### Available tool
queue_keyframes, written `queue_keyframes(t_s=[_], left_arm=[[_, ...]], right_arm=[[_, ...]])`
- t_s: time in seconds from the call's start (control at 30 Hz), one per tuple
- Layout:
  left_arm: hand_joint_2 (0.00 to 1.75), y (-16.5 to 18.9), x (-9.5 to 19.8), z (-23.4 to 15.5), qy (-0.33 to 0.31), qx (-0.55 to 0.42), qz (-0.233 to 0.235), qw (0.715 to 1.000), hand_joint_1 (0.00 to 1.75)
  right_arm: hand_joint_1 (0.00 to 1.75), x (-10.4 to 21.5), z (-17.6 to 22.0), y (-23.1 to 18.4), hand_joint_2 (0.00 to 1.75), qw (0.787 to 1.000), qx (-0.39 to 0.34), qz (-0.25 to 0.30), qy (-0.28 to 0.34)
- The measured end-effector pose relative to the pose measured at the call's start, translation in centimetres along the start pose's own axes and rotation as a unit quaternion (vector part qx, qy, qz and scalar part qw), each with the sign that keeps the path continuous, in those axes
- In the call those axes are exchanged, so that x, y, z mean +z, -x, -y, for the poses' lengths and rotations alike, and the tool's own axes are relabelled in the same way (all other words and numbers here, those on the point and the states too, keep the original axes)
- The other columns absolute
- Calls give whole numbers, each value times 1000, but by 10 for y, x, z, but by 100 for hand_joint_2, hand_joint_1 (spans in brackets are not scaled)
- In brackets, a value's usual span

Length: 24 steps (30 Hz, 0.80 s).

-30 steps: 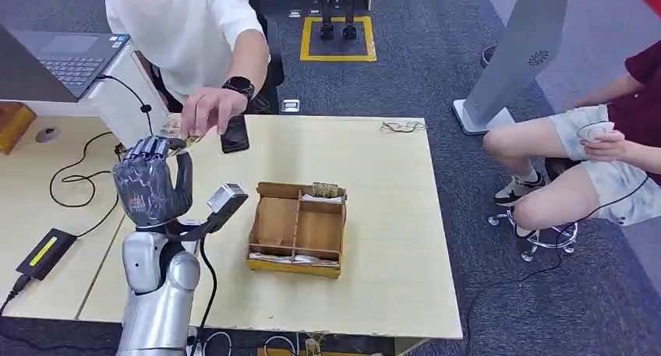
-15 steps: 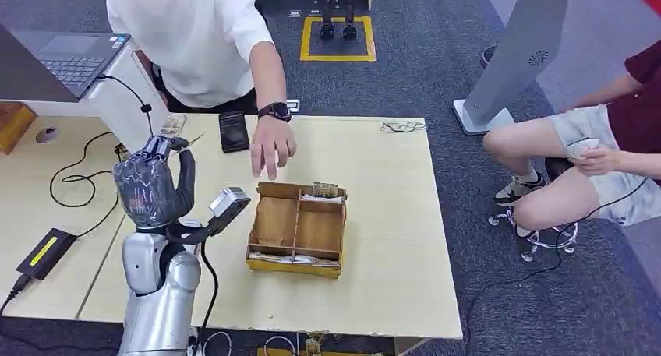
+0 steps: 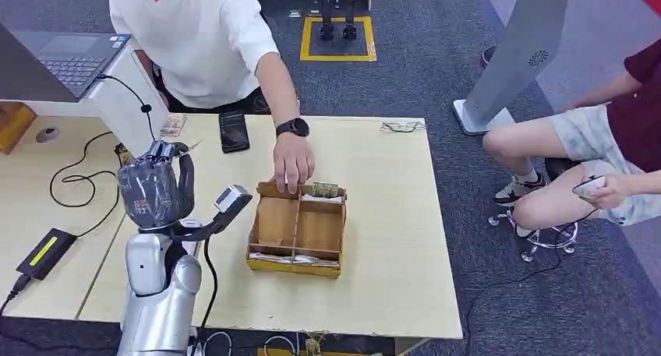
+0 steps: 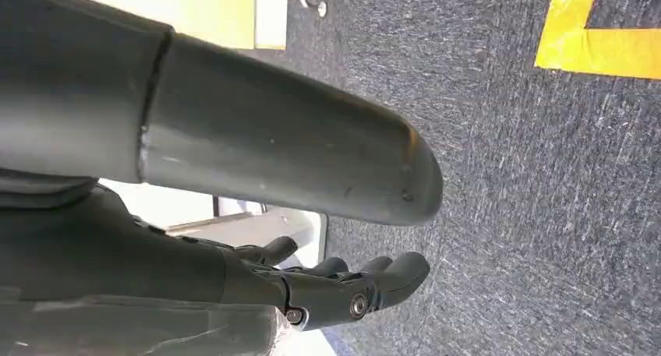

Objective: Pass the card to the sensor for recognition and then transmit it.

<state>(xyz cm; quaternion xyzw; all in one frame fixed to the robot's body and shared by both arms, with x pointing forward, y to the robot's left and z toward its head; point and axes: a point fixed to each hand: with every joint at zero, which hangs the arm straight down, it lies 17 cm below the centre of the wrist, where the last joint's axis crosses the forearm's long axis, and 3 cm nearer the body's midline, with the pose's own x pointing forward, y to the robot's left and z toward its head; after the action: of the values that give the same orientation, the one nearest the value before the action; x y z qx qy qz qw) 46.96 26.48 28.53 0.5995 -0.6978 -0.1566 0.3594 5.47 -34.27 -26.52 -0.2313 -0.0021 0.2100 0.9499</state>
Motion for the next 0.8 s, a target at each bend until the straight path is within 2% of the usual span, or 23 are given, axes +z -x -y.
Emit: queue_keyframes(t_s=[0.23, 0.63, 0.8], left_arm=[[175, 42, 17, 18, 31, -37, -45, 998, 175], [175, 105, 40, 19, 50, -86, -103, 990, 175], [175, 148, 59, 18, 68, -116, -167, 977, 175]], right_arm=[[0, -1, 2, 3, 0, 1000, 1, -7, 4], [0, -2, 6, 4, 0, 1000, 0, -6, 8], [0, -2, 7, 5, 0, 1000, 0, -7, 11]])
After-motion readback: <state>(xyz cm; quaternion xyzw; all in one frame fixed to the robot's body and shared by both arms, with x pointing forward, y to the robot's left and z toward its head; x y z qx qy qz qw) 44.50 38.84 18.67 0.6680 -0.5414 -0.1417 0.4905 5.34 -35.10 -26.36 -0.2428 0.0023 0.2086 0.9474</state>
